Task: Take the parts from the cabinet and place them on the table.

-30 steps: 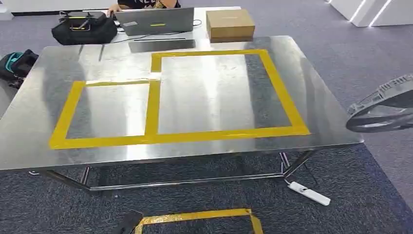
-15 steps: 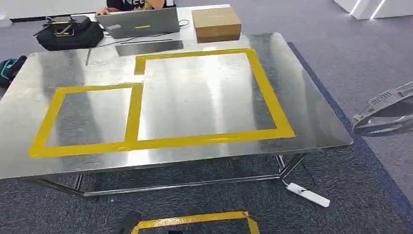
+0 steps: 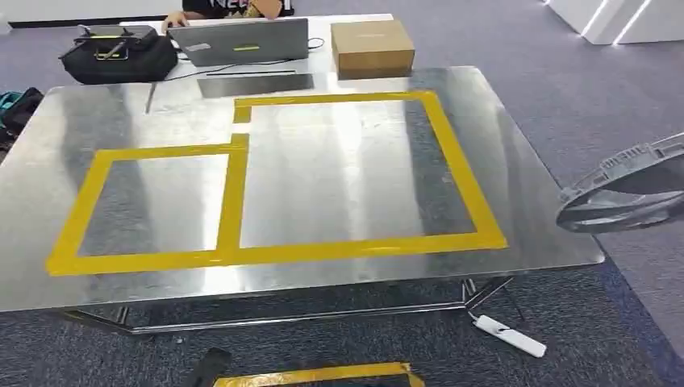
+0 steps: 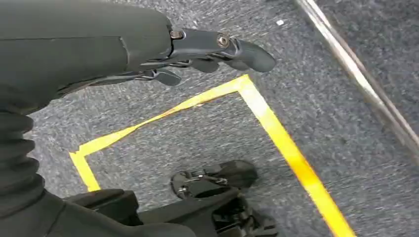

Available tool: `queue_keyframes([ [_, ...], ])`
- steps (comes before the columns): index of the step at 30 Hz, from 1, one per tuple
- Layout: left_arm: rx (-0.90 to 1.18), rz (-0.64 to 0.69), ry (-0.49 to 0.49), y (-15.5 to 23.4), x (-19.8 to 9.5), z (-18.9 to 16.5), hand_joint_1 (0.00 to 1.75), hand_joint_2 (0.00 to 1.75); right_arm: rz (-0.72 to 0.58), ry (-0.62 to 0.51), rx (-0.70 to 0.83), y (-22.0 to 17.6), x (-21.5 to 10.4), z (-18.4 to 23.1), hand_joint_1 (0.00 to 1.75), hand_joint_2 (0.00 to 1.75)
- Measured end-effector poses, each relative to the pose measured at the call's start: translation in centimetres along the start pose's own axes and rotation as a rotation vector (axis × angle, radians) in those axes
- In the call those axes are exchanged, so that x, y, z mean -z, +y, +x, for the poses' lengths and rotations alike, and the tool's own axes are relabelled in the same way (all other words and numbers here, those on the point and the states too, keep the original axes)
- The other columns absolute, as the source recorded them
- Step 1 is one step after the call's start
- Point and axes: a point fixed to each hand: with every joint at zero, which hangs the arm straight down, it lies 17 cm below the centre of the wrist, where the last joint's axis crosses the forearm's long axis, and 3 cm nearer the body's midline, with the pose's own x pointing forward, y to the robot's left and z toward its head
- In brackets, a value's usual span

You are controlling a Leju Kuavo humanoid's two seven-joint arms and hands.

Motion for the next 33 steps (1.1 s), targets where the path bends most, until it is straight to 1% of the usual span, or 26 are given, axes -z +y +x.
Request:
queue_keyframes([
  [2,-0.002,-0.004,0.000,-0.1,0.0,0.0,0.00,1.75,0.004,0.004,0.008,0.2,-0.1,0.0,1.75,1.75],
  [4,-0.001,-0.003,-0.004,0.1,0.1,0.2,0.00,1.75,0.023,0.018,0.032,1.4,-0.4,0.1,1.75,1.75],
  [9,0.001,-0.009,-0.002,0.0,0.0,0.0,0.00,1.75,0.089,0.012,0.082,5.2,-2.4,1.4,1.75,1.75],
  [12,0.008,-0.017,-0.006,-0.2,0.0,0.1,0.00,1.75,0.088,0.035,0.125,6.0,-2.6,1.5,1.75,1.75],
  [15,0.014,-0.024,-0.007,-0.4,0.0,0.2,0.00,1.75,0.071,0.041,0.193,7.3,-2.8,3.1,1.75,1.75],
  [18,0.021,-0.032,-0.011,-0.7,0.1,0.5,0.00,1.75,0.056,0.038,0.275,8.5,-2.3,5.6,1.75,1.75],
  [19,0.026,-0.037,-0.010,-0.8,0.1,0.6,0.00,1.75,0.063,0.022,0.295,9.0,-1.8,6.9,1.75,1.75],
  [23,0.041,-0.048,-0.010,-0.9,0.3,0.9,0.00,1.75,0.062,-0.021,0.336,9.7,0.9,11.8,1.75,1.75],
  [25,0.057,-0.059,-0.007,-1.1,0.3,0.9,0.00,1.75,0.072,-0.065,0.319,10.0,2.6,14.8,1.75,1.75],
  [29,0.083,-0.076,-0.011,-1.4,0.5,1.4,0.00,1.75,0.070,-0.132,0.350,9.9,5.9,21.4,1.75,1.75],
  [31,0.091,-0.080,-0.010,-1.5,0.5,1.5,0.00,1.75,0.079,-0.161,0.378,10.0,6.8,24.3,1.75,1.75],
  [33,0.099,-0.085,-0.011,-1.6,0.5,1.5,0.00,1.75,0.097,-0.179,0.402,10.5,7.1,26.4,1.75,1.75],
])
